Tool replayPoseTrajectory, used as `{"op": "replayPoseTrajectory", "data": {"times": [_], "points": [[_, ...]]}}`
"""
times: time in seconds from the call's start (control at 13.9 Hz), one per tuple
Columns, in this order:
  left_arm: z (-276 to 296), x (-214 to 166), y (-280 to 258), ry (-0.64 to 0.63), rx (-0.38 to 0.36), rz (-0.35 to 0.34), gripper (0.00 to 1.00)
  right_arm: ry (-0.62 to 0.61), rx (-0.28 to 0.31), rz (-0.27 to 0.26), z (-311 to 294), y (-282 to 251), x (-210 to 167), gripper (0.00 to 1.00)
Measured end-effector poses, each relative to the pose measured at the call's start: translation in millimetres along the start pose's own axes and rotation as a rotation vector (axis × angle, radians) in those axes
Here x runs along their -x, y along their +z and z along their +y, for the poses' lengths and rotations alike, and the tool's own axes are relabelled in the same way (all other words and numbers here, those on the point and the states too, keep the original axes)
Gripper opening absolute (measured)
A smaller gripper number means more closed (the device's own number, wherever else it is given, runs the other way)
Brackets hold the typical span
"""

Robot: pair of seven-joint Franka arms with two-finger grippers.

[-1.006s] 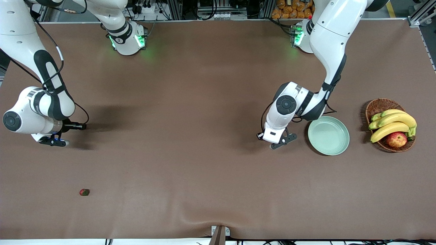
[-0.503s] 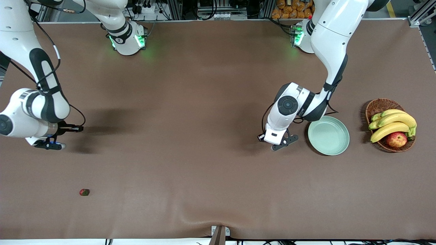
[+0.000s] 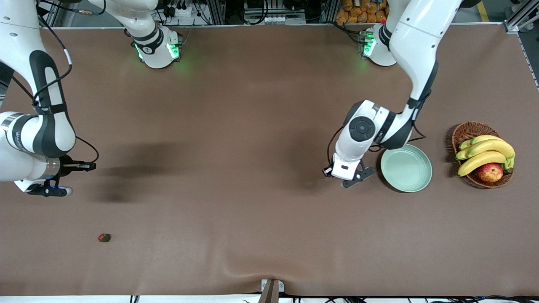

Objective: Collect all strawberries into plate

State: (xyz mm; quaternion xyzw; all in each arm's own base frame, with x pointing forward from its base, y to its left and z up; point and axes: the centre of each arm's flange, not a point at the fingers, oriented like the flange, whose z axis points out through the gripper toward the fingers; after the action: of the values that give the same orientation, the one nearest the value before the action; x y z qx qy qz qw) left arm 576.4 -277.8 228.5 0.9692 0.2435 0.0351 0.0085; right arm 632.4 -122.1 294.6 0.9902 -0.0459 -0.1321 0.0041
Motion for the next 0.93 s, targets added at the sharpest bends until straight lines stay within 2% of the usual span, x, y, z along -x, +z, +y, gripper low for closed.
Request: {"op": "replayPoseTrajectory", "data": {"times": [0.07,0.29,0.5,0.93], "points": [[-5.0,-7.5,-12.7,-0.013,-0.008,0.003,0.21,0.017,-0.011,0.002,-14.4,-8.8,-2.3,0.33],[-16.3,-19.7,-47.3,-0.029,-0.036,0.007,0.21,0.078,-0.103,0.012,-60.4,-35.8,-7.0,0.33],[-45.6,-41.6,-61.7,0.0,-0.099,-0.025,0.21,0.2,-0.169,0.01,-123.7,-51.0,-7.6,0.33],[-121.7,-96.6,-52.0,0.027,-0.162,-0.092,0.21,0.449,-0.32,-0.057,-283.8,-46.0,0.3,0.33]]}}
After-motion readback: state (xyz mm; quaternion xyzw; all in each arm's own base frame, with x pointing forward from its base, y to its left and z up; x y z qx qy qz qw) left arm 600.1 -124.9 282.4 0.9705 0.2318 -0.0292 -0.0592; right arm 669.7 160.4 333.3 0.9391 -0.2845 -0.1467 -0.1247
